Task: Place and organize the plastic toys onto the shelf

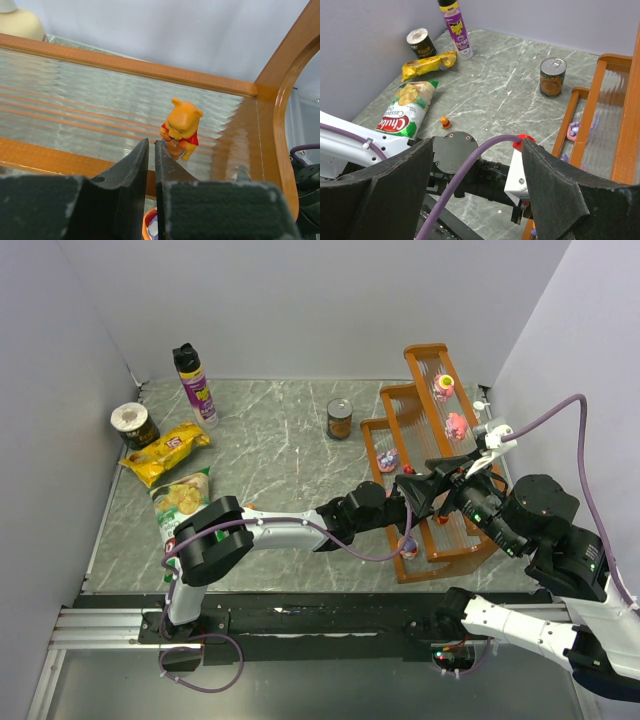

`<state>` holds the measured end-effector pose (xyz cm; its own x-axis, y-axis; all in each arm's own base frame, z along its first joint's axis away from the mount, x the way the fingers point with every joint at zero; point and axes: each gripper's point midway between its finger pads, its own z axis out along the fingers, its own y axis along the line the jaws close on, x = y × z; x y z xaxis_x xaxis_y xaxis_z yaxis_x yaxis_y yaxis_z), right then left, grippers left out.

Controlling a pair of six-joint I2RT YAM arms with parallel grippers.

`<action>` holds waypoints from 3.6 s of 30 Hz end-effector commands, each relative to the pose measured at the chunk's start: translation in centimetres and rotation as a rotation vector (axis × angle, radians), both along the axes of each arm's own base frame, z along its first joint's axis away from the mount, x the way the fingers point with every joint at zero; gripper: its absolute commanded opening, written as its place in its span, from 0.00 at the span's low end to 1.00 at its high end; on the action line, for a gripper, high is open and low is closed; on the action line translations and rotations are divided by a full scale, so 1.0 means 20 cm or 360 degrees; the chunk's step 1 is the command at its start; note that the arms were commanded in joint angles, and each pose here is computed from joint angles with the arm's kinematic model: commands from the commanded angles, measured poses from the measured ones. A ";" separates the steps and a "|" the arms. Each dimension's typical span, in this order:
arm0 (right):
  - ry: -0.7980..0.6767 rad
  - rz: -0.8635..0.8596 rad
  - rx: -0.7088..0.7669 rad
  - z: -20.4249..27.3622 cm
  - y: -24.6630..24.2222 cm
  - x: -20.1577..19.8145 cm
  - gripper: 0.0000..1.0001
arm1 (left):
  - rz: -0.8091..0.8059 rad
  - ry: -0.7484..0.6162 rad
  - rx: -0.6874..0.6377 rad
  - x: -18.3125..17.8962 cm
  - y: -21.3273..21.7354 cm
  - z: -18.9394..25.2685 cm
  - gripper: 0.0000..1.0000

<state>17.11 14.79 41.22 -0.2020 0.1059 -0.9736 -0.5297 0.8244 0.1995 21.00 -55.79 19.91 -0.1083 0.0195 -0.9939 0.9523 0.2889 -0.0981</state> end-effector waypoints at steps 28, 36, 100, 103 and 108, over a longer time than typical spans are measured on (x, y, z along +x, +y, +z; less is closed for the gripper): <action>0.0046 -0.0068 0.0091 -0.01 -0.01 0.02 0.90 | 0.1127 0.0059 -0.0071 0.40 0.81 0.35 0.96; 0.0030 0.0066 0.0058 -0.07 0.11 0.02 1.00 | 0.1468 0.0303 -0.0041 0.29 1.33 0.24 0.96; 0.0160 0.0018 0.0036 -0.28 0.07 0.00 1.00 | 0.2036 0.0769 0.0314 0.18 1.72 -0.86 0.57; 0.0164 0.0013 0.0030 -0.28 0.07 0.01 1.00 | 0.2041 0.0770 0.0322 0.18 1.72 -0.87 0.49; 0.0162 0.0003 0.0029 -0.28 0.06 0.01 1.00 | 0.2049 0.0756 0.0322 0.19 1.72 -0.86 0.27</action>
